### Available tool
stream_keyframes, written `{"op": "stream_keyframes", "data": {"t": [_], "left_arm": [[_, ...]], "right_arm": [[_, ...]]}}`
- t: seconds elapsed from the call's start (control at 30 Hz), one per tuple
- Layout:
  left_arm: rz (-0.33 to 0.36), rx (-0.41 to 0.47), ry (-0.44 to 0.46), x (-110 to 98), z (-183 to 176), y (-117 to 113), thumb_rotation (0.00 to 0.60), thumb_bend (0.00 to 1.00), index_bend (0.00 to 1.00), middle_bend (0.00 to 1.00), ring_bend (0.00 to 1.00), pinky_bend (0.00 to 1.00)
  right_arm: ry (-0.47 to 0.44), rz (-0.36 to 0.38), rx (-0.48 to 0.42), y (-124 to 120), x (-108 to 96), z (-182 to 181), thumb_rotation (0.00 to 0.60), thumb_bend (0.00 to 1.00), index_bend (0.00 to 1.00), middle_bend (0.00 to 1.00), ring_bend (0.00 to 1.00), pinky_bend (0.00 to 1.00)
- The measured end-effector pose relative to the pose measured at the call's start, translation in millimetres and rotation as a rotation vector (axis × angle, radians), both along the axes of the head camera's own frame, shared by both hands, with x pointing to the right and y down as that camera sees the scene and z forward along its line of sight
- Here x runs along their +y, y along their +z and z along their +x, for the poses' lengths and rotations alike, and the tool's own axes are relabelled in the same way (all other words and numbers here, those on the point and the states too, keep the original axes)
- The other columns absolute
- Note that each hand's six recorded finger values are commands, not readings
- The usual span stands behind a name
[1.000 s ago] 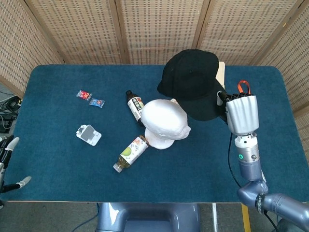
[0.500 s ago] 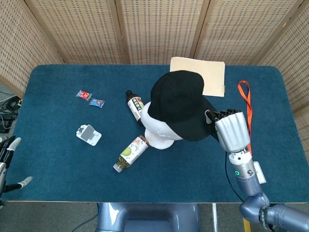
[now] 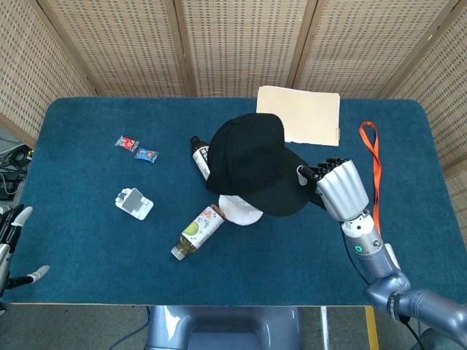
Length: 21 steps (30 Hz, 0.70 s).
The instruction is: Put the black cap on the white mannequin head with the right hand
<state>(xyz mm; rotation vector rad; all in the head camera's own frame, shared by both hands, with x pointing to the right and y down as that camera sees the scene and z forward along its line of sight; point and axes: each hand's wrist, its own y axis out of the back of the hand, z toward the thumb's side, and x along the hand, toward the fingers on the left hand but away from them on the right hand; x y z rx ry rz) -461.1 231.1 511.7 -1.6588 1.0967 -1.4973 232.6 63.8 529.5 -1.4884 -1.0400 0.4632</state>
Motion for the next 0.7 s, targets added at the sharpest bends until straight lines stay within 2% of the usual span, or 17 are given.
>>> {"op": "stream_keyframes", "data": {"t": [0.17, 0.33, 0.7], "left_arm": [[-0.001, -0.004, -0.007, -0.9, -1.1, 1.1, 0.600, 0.00, 0.00, 0.00, 0.00, 0.00], [-0.015, -0.009, -0.001, -1.3, 0.6, 5.1, 0.600, 0.00, 0.00, 0.00, 0.00, 0.00], [-0.014, -0.009, -0.005, -1.4, 1.1, 4.8, 0.600, 0.00, 0.00, 0.00, 0.00, 0.00]], "right_arm": [[-0.045, -0.012, -0.063, 9.0, -6.9, 5.4, 0.600, 0.58, 0.75, 1.00, 1.00, 1.00], [-0.096, -0.010, -0.077, 17.2, -4.5, 2.3, 0.600, 0.55, 0.73, 0.99, 1.00, 1.00], [-0.145, -0.073, 0.001, 46.0, -1.0, -7.9, 0.600, 0.55, 0.72, 0.98, 1.00, 1.00]]}}
